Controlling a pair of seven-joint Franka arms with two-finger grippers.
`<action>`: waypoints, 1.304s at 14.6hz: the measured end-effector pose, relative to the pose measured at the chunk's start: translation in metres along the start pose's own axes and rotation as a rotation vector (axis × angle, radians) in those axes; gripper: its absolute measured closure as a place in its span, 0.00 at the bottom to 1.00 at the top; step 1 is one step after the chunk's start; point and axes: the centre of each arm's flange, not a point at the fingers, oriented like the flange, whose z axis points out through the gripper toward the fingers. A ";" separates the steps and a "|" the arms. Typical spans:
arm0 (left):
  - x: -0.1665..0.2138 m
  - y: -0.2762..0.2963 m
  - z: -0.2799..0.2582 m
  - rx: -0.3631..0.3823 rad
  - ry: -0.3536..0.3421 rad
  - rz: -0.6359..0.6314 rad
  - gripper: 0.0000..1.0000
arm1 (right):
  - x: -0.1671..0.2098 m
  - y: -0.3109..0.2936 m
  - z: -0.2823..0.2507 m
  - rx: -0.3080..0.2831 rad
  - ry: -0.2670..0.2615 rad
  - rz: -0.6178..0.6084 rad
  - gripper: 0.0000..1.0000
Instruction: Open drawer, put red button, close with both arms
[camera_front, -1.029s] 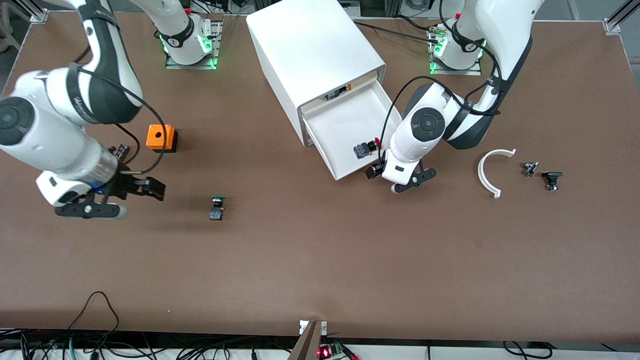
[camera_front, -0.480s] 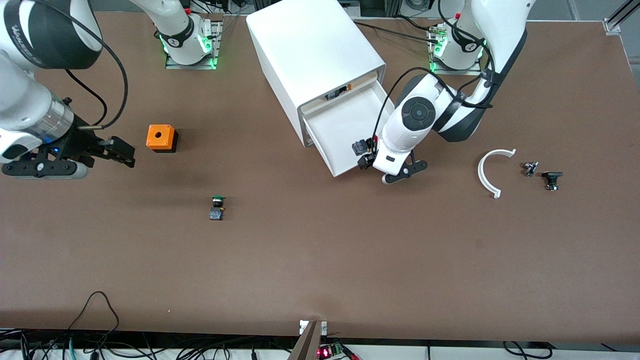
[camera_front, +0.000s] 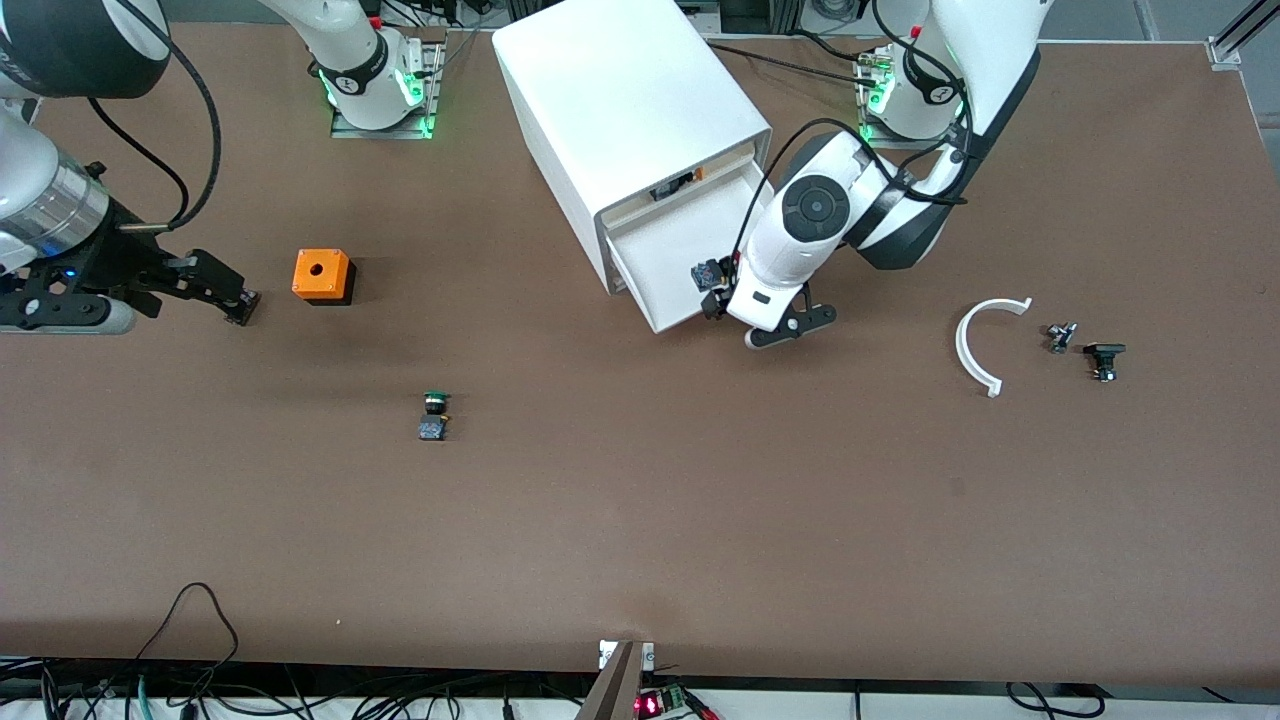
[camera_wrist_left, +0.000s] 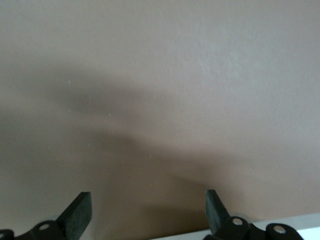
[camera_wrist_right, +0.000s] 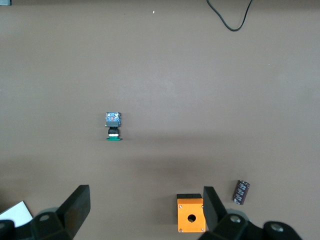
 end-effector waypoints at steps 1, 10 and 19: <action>-0.008 0.002 0.002 0.004 -0.005 0.006 0.00 | 0.001 0.001 0.000 -0.005 -0.016 0.002 0.00; -0.056 0.021 0.006 -0.007 -0.062 -0.016 0.00 | 0.022 0.006 -0.016 -0.030 -0.040 0.016 0.00; -0.088 0.028 0.008 0.024 -0.143 -0.003 0.00 | 0.011 0.010 0.008 -0.018 0.007 0.034 0.00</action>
